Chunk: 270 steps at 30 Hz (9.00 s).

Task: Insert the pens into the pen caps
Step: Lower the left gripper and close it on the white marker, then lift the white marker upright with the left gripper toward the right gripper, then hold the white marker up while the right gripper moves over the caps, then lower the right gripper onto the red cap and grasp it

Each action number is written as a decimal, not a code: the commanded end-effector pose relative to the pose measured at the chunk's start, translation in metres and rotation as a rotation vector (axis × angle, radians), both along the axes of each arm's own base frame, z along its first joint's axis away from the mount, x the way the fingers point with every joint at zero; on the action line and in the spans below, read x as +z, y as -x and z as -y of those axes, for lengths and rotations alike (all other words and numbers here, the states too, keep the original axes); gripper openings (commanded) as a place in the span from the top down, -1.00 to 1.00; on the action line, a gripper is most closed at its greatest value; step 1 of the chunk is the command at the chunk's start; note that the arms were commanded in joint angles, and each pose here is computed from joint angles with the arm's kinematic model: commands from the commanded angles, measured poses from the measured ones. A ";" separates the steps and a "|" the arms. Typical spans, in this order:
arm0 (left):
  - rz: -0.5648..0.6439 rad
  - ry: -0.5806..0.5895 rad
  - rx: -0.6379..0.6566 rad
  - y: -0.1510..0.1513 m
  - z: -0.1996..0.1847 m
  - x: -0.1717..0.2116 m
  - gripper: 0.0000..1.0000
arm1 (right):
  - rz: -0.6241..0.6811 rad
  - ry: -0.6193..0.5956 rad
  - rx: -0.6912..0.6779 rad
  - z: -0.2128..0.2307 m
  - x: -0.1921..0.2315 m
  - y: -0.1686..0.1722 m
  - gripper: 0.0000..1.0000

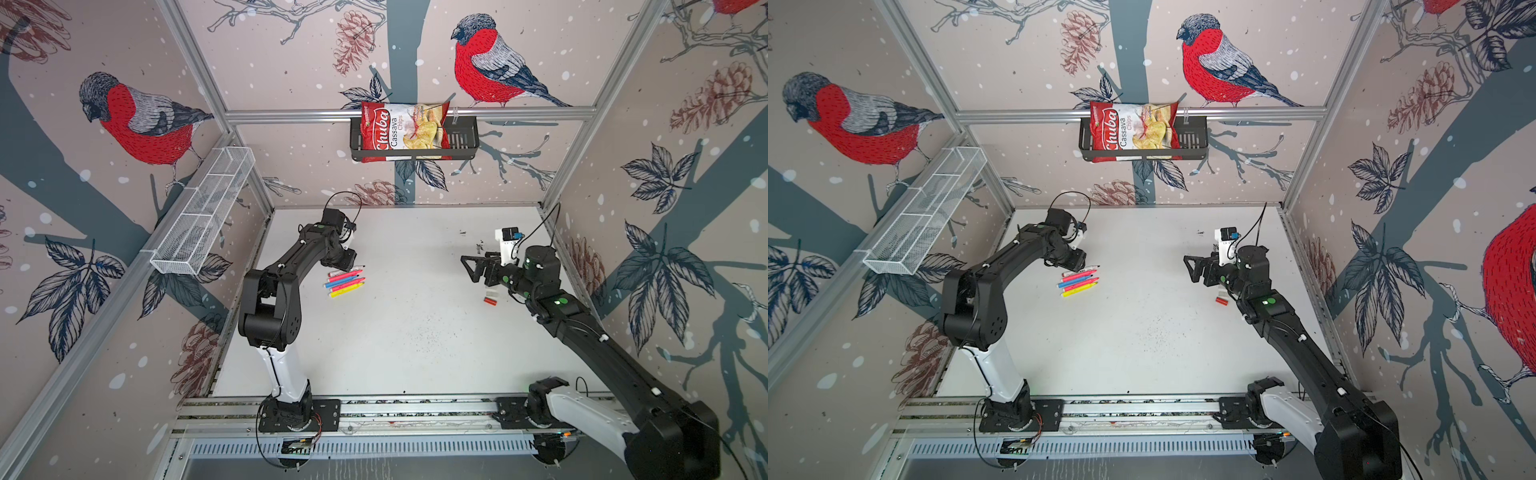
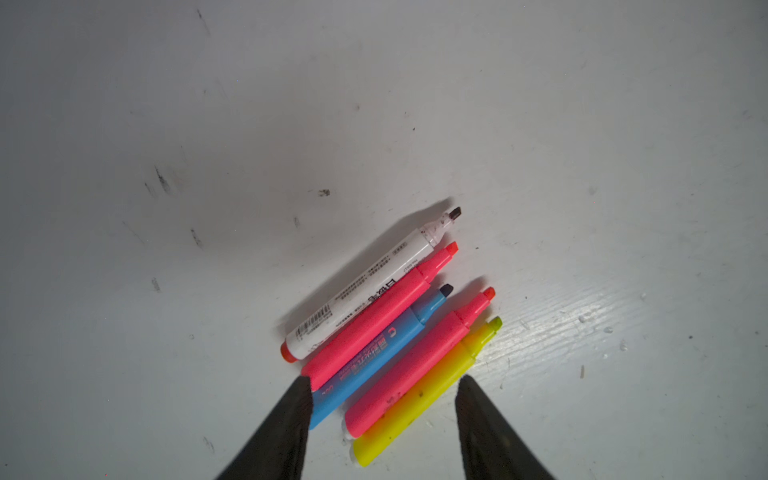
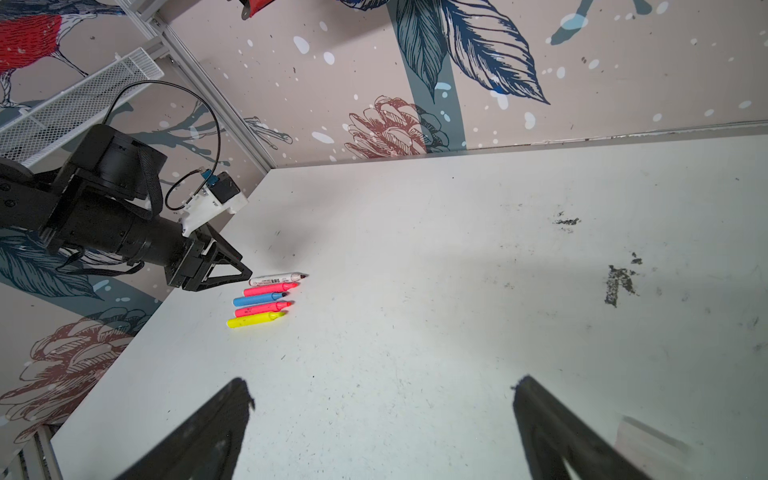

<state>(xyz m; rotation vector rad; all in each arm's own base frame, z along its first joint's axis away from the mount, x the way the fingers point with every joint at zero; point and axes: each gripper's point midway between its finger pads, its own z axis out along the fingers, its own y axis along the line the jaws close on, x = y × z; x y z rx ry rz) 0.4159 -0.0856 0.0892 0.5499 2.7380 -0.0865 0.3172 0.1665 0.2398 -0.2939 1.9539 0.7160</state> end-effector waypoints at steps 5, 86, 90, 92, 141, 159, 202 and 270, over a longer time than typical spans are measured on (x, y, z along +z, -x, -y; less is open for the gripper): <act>-0.006 -0.021 0.016 -0.005 -0.007 -0.016 -0.12 | 0.008 -0.009 0.002 -0.002 0.006 -0.006 -0.99; -0.036 -0.041 0.050 -0.029 0.003 -0.052 0.09 | 0.003 0.014 -0.060 0.007 -0.004 -0.010 -0.99; -0.042 -0.056 0.054 -0.028 0.001 -0.056 0.10 | 0.002 0.013 -0.061 0.007 -0.004 -0.010 -0.99; -0.044 -0.071 0.059 -0.027 -0.001 -0.059 0.11 | 0.001 0.013 -0.065 0.008 -0.004 -0.010 -0.99; 0.457 0.471 -0.168 0.000 0.134 0.148 0.69 | -0.135 -0.209 0.200 -0.039 0.006 0.015 -0.99; 0.544 0.830 -0.364 0.115 0.230 0.161 0.68 | -0.123 -0.167 0.429 -0.122 0.018 0.023 -0.31; 0.370 0.828 -0.403 0.138 0.244 0.125 0.53 | -0.075 -0.155 0.447 -0.138 0.026 0.027 0.99; 0.434 0.771 -0.184 0.136 0.177 0.082 1.00 | -0.657 0.039 -0.434 0.070 -0.195 -0.003 -0.66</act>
